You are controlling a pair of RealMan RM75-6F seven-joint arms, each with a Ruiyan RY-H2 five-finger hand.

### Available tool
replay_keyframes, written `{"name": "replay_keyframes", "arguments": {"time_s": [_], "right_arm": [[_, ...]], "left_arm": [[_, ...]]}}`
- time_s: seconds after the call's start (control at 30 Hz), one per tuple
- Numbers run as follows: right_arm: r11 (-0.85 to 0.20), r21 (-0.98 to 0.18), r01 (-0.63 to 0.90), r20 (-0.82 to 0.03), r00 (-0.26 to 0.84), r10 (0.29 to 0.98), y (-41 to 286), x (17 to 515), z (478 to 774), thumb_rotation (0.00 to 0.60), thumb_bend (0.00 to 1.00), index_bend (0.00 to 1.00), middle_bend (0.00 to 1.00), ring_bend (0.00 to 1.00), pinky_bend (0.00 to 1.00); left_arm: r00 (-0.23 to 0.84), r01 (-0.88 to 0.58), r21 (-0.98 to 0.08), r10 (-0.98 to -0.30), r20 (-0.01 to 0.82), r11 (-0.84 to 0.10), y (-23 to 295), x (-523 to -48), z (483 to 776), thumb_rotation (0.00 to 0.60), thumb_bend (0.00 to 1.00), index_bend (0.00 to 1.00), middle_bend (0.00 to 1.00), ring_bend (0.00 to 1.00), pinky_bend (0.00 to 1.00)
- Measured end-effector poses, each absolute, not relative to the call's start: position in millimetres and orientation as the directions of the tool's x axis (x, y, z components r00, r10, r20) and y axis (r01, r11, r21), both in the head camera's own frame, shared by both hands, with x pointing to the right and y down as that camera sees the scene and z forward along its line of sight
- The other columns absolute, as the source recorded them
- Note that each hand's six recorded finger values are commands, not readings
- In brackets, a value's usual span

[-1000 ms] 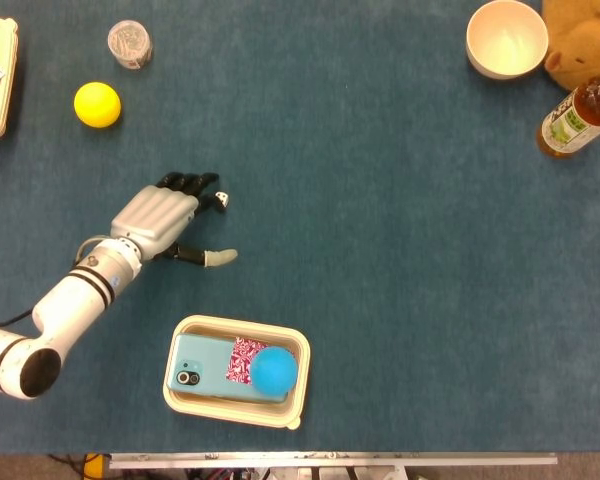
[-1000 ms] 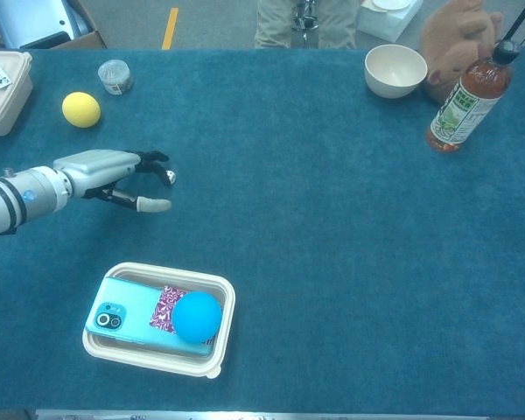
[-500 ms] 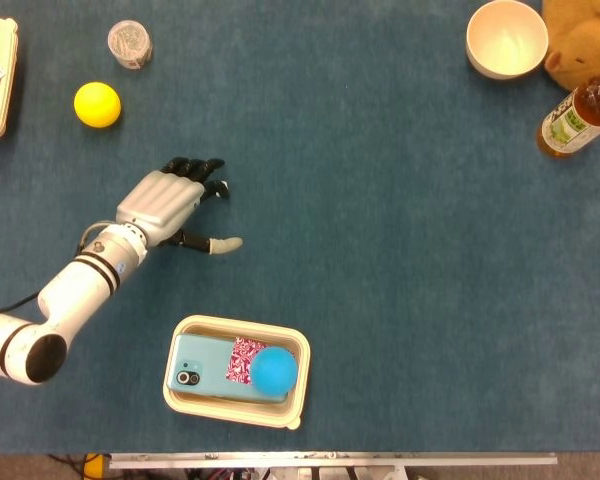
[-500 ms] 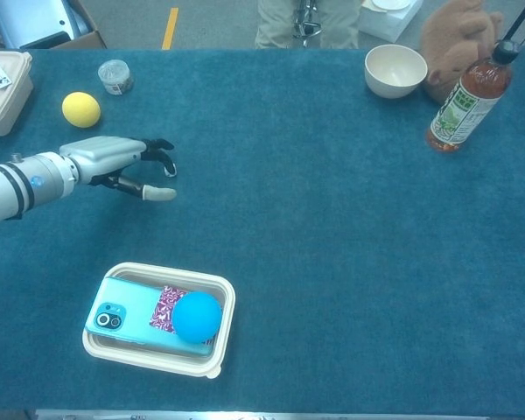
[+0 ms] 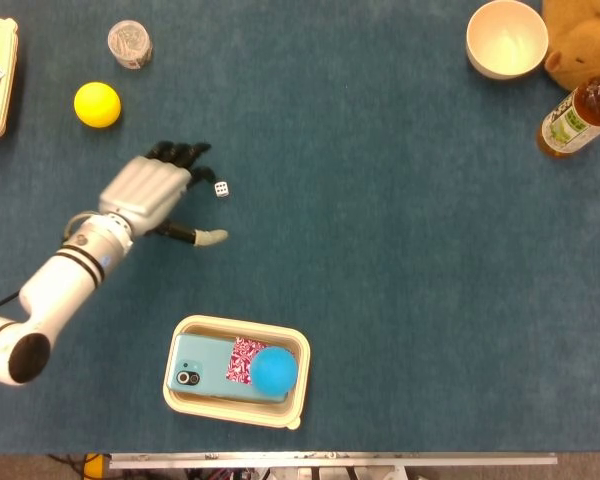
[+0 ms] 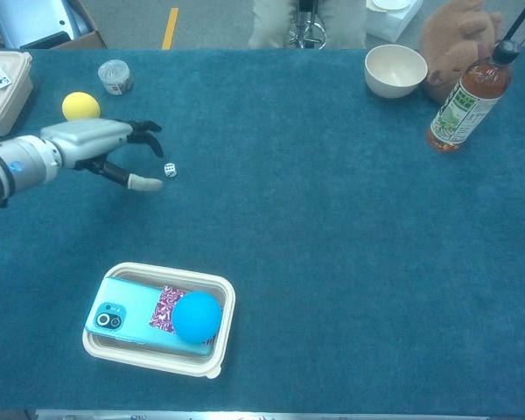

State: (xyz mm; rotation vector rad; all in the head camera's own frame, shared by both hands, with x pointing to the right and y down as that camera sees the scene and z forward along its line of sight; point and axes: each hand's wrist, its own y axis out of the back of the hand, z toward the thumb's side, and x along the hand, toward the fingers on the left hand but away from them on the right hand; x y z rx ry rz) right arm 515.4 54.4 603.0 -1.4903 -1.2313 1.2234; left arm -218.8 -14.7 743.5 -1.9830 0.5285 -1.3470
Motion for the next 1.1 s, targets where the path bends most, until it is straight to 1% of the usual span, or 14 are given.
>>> {"name": "replay_keyframes", "arguments": {"time_s": [0.1, 0.17, 0.2, 0.27, 0.3, 0.37, 0.4, 0.5, 0.63, 0.73, 0.93, 1.1], "right_arm": [[-0.173, -0.969, 0.176, -0.168, 0.043, 0.985, 54.8, 516.0, 601.2, 0.6, 0.29, 0.4, 0.35, 0.26, 0.42], [-0.17, -0.97, 0.173, -0.166, 0.037, 0.985, 55.1, 516.9, 600.5, 0.6, 0.29, 0.4, 0.35, 0.26, 0.42], [-0.169, -0.971, 0.171, -0.166, 0.034, 0.986, 55.3, 517.3, 600.3, 0.6, 0.29, 0.4, 0.35, 0.26, 0.42], [-0.169, -0.971, 0.166, -0.166, 0.03, 0.986, 55.7, 517.8, 600.1, 0.6, 0.29, 0.4, 0.35, 0.26, 0.42], [-0.169, -0.972, 0.164, -0.167, 0.029, 0.986, 55.9, 517.8, 600.0, 0.6, 0.29, 0.4, 0.35, 0.26, 0.42], [-0.169, -0.973, 0.158, -0.167, 0.025, 0.986, 56.6, 517.8, 599.9, 0.6, 0.29, 0.4, 0.35, 0.26, 0.42], [-0.169, -0.973, 0.156, -0.167, 0.023, 0.986, 56.9, 517.9, 599.9, 0.6, 0.29, 0.4, 0.35, 0.26, 0.42], [-0.172, -0.975, 0.142, -0.172, 0.013, 0.985, 58.3, 519.2, 600.8, 0.6, 0.29, 0.4, 0.35, 0.26, 0.42], [-0.172, -0.979, 0.108, -0.174, -0.001, 0.985, 60.2, 520.7, 601.2, 0.6, 0.29, 0.4, 0.35, 0.26, 0.42], [-0.169, -0.981, 0.091, -0.171, -0.02, 0.985, 61.9, 521.8, 600.2, 0.6, 0.29, 0.4, 0.35, 0.26, 0.42], [-0.157, -0.983, 0.091, -0.161, -0.043, 0.986, 66.1, 522.3, 595.2, 0.6, 0.29, 0.4, 0.35, 0.26, 0.42], [-0.154, -0.984, 0.093, -0.159, -0.048, 0.986, 68.0, 521.9, 594.1, 0.6, 0.29, 0.4, 0.35, 0.26, 0.42]], "left_arm": [[0.363, 0.009, -0.752, -0.699, 0.616, -0.659, -19.8, -228.8, 728.8, 0.217, 0.11, 0.21, 0.0, 0.0, 0.0], [0.344, -0.018, -0.778, -0.735, 0.585, -0.628, -22.8, -237.8, 718.1, 0.24, 0.11, 0.21, 0.0, 0.0, 0.0], [0.335, -0.032, -0.79, -0.751, 0.569, -0.613, -23.9, -242.3, 713.4, 0.267, 0.11, 0.21, 0.0, 0.0, 0.0], [0.31, -0.065, -0.816, -0.789, 0.53, -0.574, -25.4, -253.9, 701.9, 0.356, 0.11, 0.21, 0.01, 0.0, 0.0], [0.299, -0.079, -0.828, -0.805, 0.512, -0.556, -25.5, -259.6, 696.9, 0.437, 0.11, 0.21, 0.02, 0.0, 0.0], [0.265, -0.104, -0.853, -0.841, 0.472, -0.511, -24.6, -274.6, 685.5, 0.545, 0.11, 0.21, 0.03, 0.0, 0.0], [0.249, -0.111, -0.863, -0.854, 0.456, -0.493, -23.2, -281.5, 680.8, 0.567, 0.11, 0.21, 0.03, 0.0, 0.0], [0.194, -0.131, -0.889, -0.891, 0.411, -0.439, -14.1, -303.7, 666.9, 0.575, 0.11, 0.2, 0.03, 0.0, 0.0], [0.122, -0.142, -0.915, -0.924, 0.362, -0.377, 3.6, -330.6, 654.5, 0.584, 0.11, 0.11, 0.03, 0.0, 0.0], [0.076, -0.148, -0.93, -0.941, 0.329, -0.337, 19.5, -347.8, 647.6, 0.583, 0.11, 0.07, 0.02, 0.0, 0.0], [-0.007, -0.161, -0.944, -0.956, 0.294, -0.289, 51.7, -379.7, 634.6, 0.583, 0.11, 0.07, 0.02, 0.0, 0.0], [-0.039, -0.171, -0.946, -0.958, 0.285, -0.274, 67.8, -391.5, 627.3, 0.585, 0.11, 0.07, 0.02, 0.0, 0.0]]}}
